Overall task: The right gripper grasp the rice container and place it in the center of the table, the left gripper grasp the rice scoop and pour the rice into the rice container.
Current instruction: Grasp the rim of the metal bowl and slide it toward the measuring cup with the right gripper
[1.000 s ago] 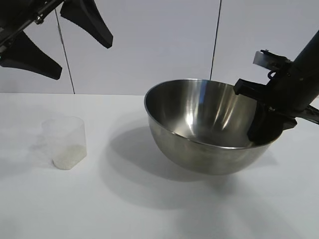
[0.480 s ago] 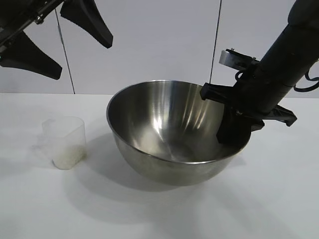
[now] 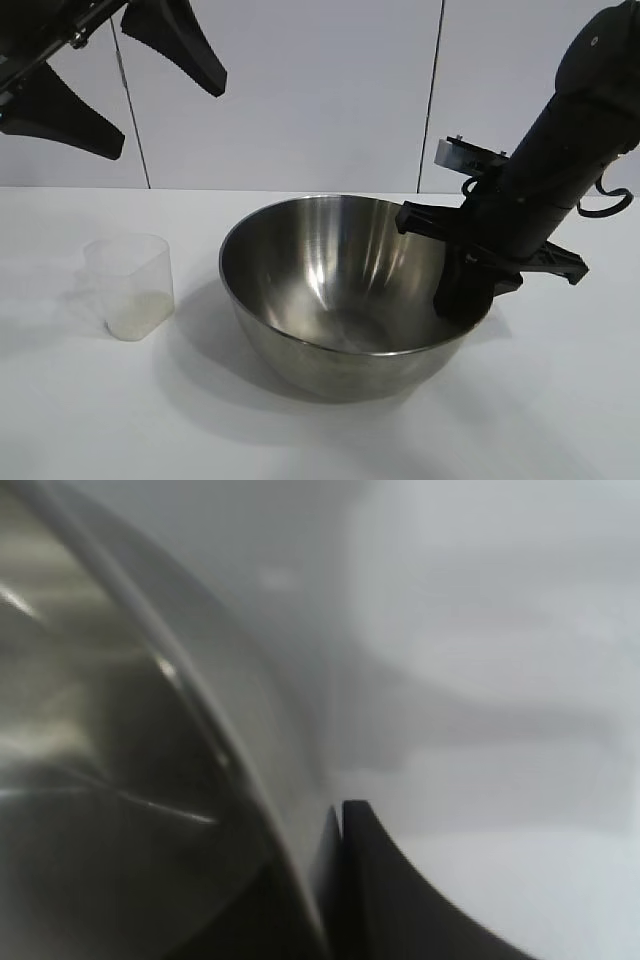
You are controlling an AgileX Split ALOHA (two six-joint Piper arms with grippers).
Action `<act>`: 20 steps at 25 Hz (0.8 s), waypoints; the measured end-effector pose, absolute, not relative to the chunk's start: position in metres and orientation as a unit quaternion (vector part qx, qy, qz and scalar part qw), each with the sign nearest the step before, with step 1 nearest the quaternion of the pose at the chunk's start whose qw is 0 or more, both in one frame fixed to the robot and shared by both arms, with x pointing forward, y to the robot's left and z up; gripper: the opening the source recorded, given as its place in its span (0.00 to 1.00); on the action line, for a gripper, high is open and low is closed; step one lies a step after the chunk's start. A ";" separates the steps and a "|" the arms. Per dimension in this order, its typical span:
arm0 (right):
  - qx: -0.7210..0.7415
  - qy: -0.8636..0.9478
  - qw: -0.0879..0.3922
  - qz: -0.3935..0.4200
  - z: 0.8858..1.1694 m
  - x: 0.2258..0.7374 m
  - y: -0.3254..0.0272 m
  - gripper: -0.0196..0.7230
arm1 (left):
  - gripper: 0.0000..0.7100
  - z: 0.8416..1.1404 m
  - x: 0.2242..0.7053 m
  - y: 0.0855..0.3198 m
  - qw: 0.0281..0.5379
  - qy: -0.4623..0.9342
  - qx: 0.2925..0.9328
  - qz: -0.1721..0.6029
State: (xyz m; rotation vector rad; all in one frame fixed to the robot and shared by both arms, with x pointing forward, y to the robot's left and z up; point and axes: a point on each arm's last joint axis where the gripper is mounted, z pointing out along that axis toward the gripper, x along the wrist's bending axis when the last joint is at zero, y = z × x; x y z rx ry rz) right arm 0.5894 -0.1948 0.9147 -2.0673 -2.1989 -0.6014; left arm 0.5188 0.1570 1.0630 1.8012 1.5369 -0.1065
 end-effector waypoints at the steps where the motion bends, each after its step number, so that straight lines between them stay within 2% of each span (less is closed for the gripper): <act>1: -0.671 -0.714 0.032 -0.195 0.915 0.589 -0.195 0.04 | 0.98 1.063 0.519 0.157 0.376 0.601 0.704 -0.042; 20: -0.674 -0.712 0.033 -0.192 0.914 0.589 -0.195 0.04 | 0.98 1.062 0.518 0.157 0.372 0.599 0.708 -0.047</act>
